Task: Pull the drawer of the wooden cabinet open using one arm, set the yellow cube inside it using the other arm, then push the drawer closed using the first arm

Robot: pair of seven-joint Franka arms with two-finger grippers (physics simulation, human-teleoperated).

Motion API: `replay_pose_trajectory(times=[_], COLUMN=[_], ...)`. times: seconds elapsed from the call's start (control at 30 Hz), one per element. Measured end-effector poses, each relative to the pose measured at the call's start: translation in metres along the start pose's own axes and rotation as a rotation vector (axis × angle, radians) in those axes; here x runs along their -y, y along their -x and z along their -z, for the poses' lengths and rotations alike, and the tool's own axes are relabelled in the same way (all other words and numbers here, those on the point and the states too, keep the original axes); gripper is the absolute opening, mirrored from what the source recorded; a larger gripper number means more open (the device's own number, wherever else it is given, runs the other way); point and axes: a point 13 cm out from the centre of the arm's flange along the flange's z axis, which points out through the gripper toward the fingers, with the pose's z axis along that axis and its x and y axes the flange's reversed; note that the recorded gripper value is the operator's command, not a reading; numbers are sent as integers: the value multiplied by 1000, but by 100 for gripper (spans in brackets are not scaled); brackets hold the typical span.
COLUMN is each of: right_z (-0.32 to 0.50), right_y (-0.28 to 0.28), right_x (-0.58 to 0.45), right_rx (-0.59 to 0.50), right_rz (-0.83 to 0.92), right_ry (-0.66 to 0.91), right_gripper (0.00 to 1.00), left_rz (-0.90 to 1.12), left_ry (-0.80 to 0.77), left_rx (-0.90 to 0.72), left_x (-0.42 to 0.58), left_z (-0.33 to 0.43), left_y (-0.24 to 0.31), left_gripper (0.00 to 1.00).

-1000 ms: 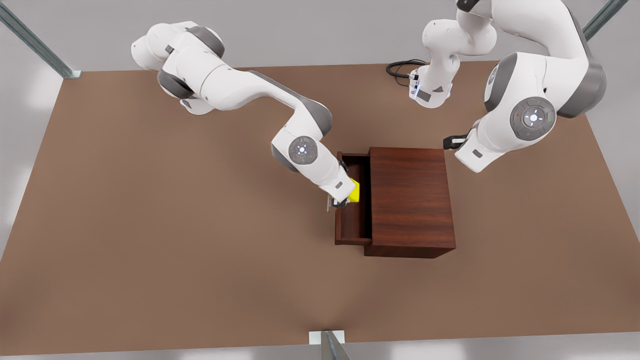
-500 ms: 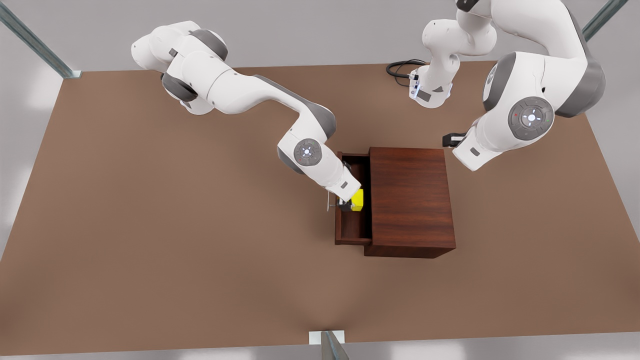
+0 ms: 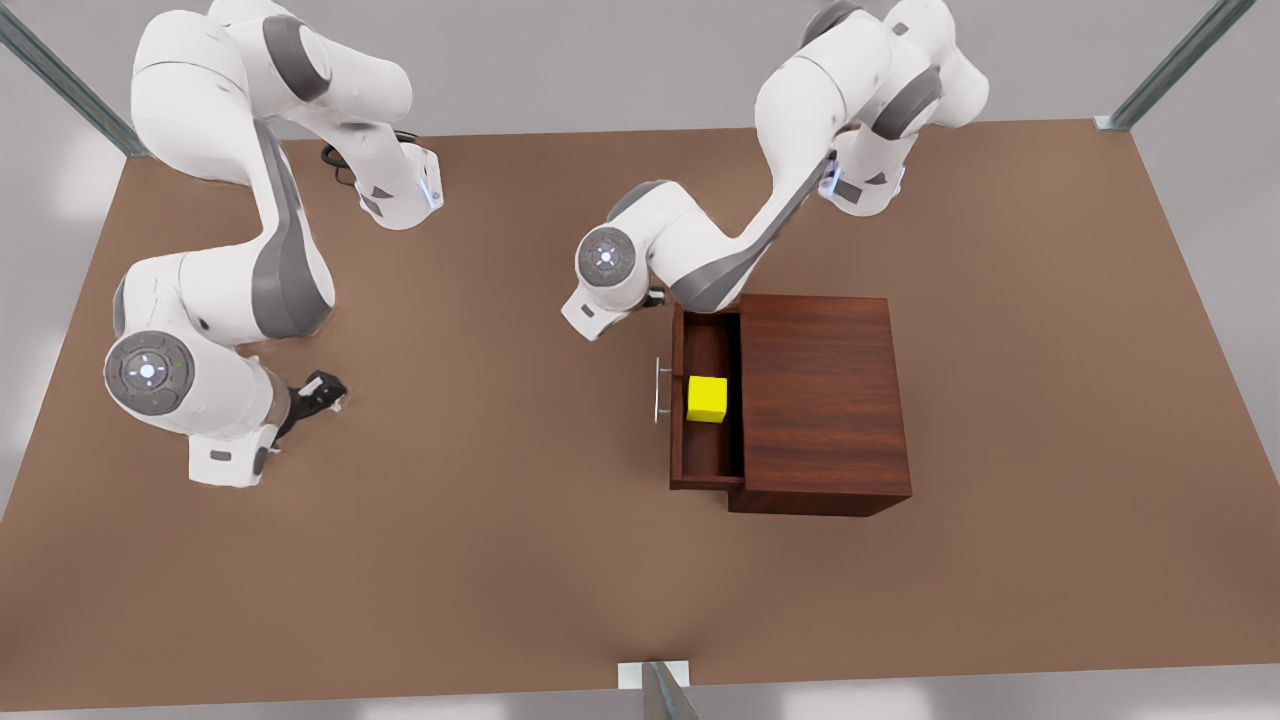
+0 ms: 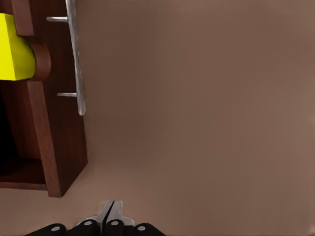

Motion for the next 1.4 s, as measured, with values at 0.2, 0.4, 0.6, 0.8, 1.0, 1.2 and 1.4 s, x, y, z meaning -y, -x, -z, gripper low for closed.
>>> replay_pose_trajectory(times=[0.2,0.4,0.6,0.8,1.0,1.2,1.4], right_z=[10,0,-1,-1,-4,-7,-7], right_y=[-103,-87,-85,-82,-79,-76,-75], right_x=[-14,-15,-11,-12,-13,-13,-15], right_rx=[-73,-52,-39,-31,-34,-37,-35], right_rz=[-247,-341,-421,-469,-502,-526,-541], right_ry=[33,64,74,75,81,85,93], right_gripper=[100,100,100,100,100,100,100], left_rz=[576,989,1269,1421,1522,1600,1673], left_ry=[-174,-230,-193,-137,-118,-122,-123], left_rx=[123,102,67,46,32,18,-2], left_x=[28,21,-1,-18,-29,-44,-70], left_z=[-40,-61,-88,-113,-113,-103,-91], left_y=[82,104,110,99,100,111,131], left_gripper=[21,21,21,21,21,21,21])
